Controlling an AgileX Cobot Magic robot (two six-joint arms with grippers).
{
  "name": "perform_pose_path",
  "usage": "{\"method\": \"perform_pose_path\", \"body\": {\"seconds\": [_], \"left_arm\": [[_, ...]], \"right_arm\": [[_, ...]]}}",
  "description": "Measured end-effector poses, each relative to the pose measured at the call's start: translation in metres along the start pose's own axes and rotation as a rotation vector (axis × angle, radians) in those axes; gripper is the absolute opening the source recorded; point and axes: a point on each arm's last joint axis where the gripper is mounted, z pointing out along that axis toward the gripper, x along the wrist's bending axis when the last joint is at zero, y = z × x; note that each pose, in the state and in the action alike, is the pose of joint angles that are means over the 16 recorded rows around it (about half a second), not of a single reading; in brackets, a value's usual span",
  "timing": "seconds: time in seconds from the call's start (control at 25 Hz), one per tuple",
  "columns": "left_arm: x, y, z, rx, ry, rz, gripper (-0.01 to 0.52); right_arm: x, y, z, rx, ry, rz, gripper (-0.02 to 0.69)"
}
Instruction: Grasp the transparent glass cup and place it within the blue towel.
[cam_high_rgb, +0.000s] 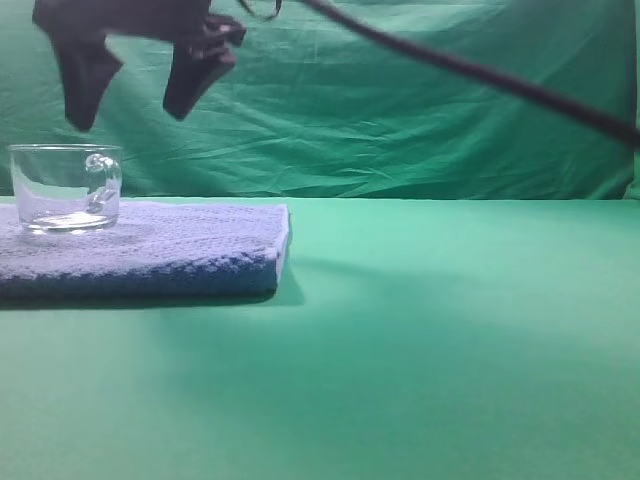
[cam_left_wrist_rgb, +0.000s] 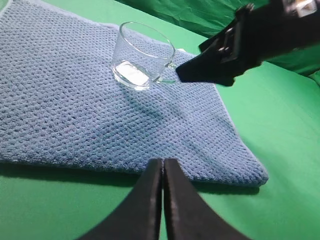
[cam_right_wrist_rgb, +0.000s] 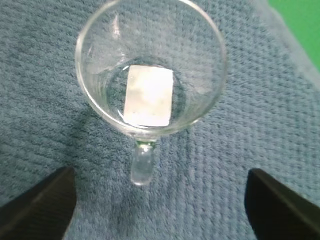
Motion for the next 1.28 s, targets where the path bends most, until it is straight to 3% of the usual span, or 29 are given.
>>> {"method": "perform_pose_path", "body": {"seconds": [0.16,0.32,0.8,1.28], "left_arm": [[0.000,0.000,0.000,0.000,0.000,0.000,0.000],[0.000,0.000,0.000,0.000,0.000,0.000,0.000],[0.000,0.000,0.000,0.000,0.000,0.000,0.000],[0.000,0.000,0.000,0.000,0.000,0.000,0.000]], "right_arm": [[-0.005,-0.005,-0.047,0.007,-0.019,0.053,0.065],[-0.008,-0.013,-0.092,-0.018,-0.035,0.108,0.007],[-0.002,-0.084,-0.200,-0.159,-0.048,0.232,0.000],[0.025,-0.204,-0.198,-0.324,-0.013,0.293,0.000]]}}
